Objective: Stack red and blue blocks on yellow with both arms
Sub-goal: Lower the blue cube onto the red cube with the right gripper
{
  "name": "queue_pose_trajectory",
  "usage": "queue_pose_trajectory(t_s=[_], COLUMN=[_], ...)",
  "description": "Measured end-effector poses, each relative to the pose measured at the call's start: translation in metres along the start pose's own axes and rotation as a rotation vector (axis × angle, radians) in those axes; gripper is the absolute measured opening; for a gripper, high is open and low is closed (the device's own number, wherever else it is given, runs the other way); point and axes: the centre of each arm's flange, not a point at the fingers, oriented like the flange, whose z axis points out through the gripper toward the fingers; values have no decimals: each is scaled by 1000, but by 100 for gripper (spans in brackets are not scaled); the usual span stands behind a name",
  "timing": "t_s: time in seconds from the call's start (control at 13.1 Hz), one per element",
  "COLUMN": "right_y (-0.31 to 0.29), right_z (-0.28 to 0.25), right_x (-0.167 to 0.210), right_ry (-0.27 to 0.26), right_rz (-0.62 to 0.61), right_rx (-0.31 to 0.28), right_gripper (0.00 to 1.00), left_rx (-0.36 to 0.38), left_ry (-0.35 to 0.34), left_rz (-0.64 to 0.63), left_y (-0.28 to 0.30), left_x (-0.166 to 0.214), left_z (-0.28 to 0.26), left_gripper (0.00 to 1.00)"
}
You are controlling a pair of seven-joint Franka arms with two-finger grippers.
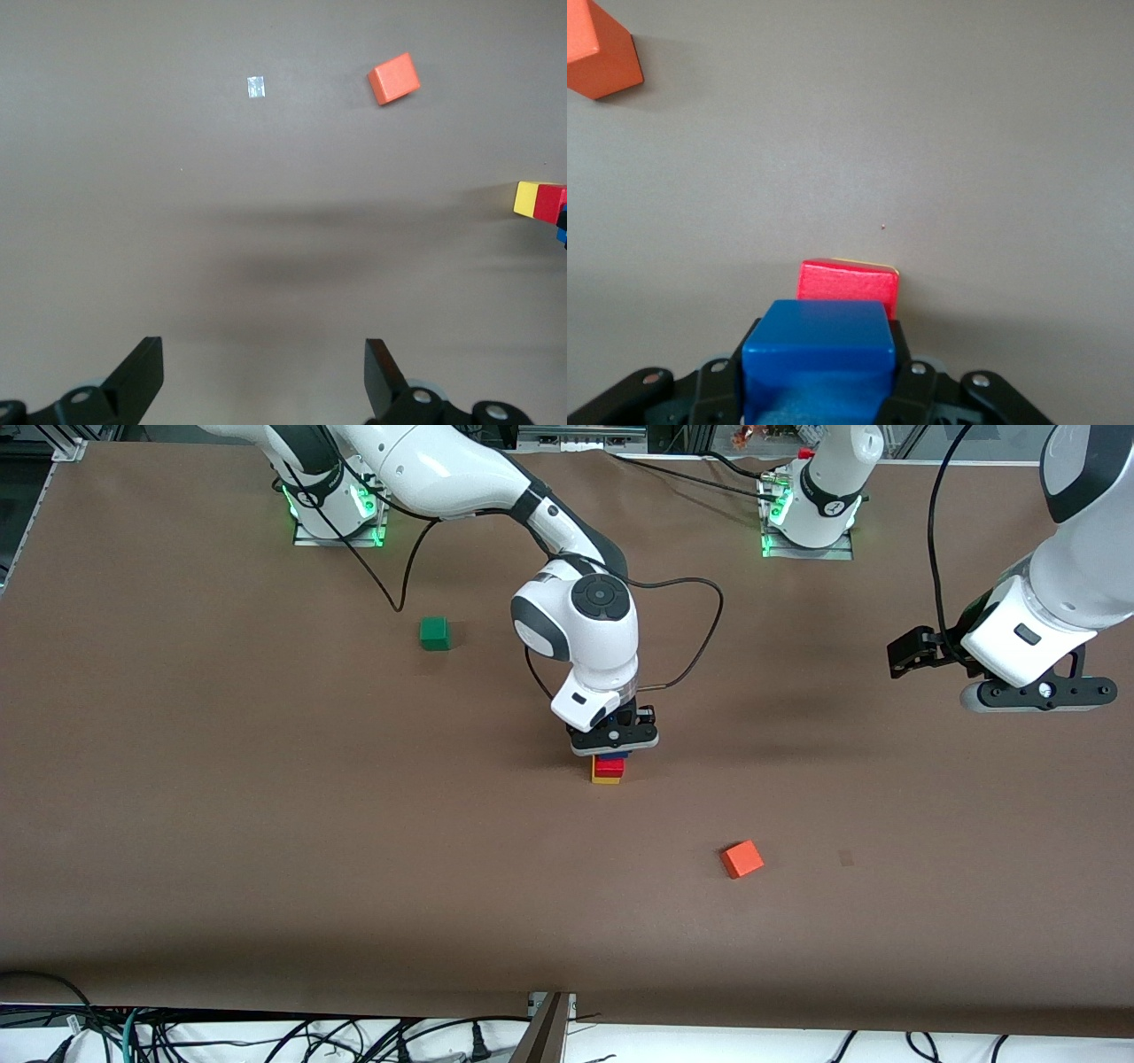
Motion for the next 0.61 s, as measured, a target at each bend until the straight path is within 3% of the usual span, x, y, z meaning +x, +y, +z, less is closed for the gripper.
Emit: queue_pose_trajectory(t_s=[0.38, 0.61], right_y=[0, 0], right_z=[-1, -1], right_x=[2, 3], right_ry=[9, 14], right_rz=[1, 2], right_rx=[6, 8], right_gripper=[56, 63], left_rx=[-11, -12], left_ry=[1, 1], left_rz=[-21, -21], left_y=[-12, -12], left_x=[3, 3], left_z=[0, 0], left_gripper=[100, 100])
